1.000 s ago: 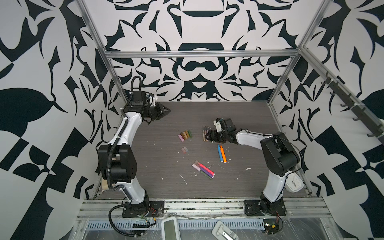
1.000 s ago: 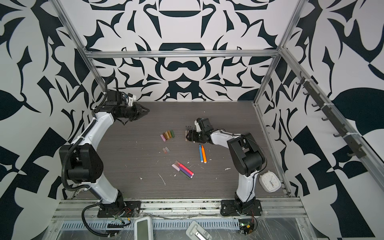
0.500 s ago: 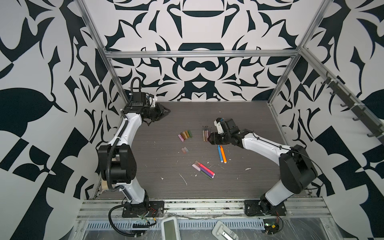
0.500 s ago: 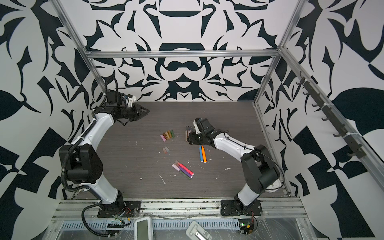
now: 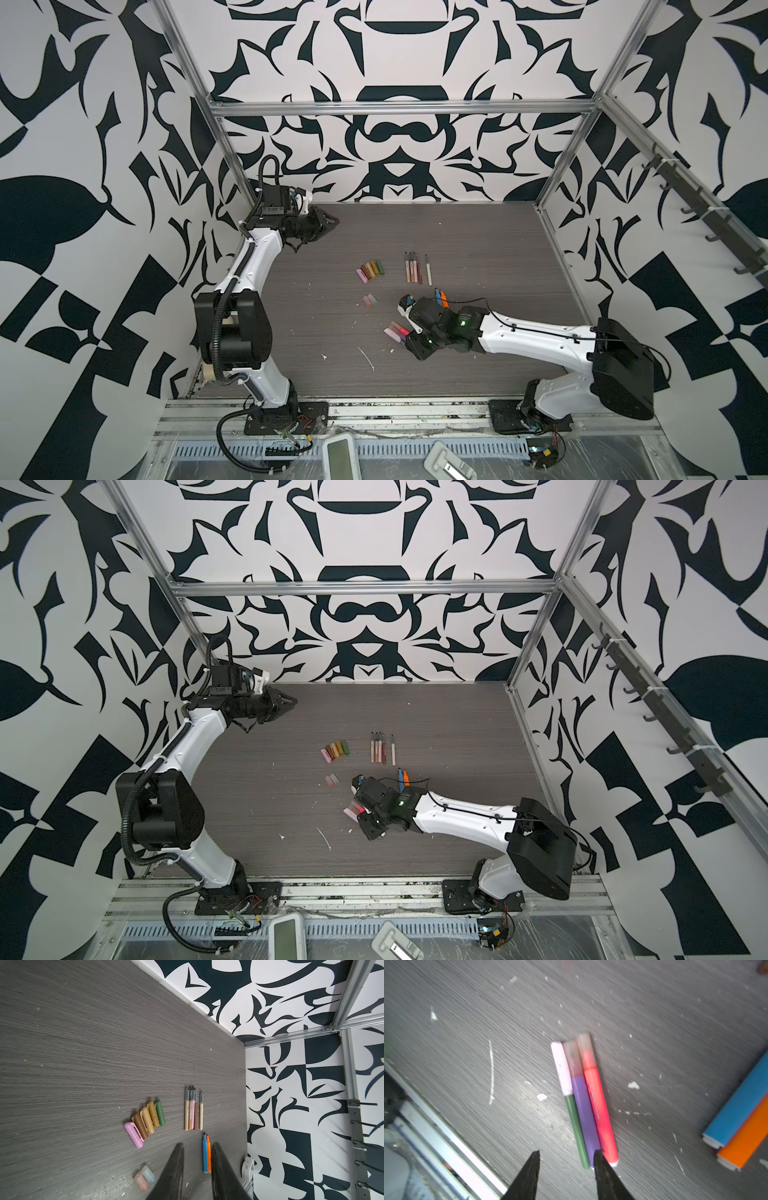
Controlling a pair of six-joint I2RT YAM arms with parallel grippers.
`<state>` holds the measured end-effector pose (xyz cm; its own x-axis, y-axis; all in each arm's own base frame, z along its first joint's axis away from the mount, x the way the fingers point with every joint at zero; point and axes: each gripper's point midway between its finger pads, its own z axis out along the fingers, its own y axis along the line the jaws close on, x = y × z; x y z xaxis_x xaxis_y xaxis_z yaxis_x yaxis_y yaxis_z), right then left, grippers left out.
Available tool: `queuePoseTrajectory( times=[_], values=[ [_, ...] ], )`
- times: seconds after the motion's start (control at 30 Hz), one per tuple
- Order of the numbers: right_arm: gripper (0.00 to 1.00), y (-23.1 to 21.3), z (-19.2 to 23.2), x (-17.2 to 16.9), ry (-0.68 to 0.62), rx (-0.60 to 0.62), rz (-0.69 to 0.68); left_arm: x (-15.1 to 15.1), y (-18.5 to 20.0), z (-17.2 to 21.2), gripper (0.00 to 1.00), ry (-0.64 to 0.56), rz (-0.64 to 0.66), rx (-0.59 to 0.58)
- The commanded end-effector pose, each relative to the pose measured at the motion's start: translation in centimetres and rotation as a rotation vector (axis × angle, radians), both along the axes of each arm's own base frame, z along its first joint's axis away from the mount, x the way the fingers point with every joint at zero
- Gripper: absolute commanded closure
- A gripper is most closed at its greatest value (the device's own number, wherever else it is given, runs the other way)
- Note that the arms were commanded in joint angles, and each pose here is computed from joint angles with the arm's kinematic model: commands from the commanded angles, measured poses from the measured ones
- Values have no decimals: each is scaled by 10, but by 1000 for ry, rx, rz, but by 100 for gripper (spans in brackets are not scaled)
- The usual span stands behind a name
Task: Open the pen caps
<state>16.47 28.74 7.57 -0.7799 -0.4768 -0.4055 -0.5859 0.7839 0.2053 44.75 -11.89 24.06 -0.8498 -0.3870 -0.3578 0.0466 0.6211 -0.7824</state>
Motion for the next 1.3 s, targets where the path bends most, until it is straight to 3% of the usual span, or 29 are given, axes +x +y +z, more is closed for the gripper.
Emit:
queuePoseTrajectory(
  times=[0.0, 0.2, 1.03, 1.17, 1.27],
  values=[
    [60, -7, 3, -2, -34, -12, -18, -2, 1, 8, 74, -24, -4, -12],
    [67, -8, -11, -10, 4, -54, -11, 0, -1, 6, 75, -9, -9, -27],
    [68, 1, -48, -9, 33, -171, 40, 0, 1, 2, 77, 8, 3, -23],
    [69, 2, -47, -12, 30, -167, 41, -8, -3, 12, 77, 11, 4, -37],
    [69, 6, -45, -15, 20, -160, 48, -26, -11, 30, 77, 4, -2, -120]
  ],
)
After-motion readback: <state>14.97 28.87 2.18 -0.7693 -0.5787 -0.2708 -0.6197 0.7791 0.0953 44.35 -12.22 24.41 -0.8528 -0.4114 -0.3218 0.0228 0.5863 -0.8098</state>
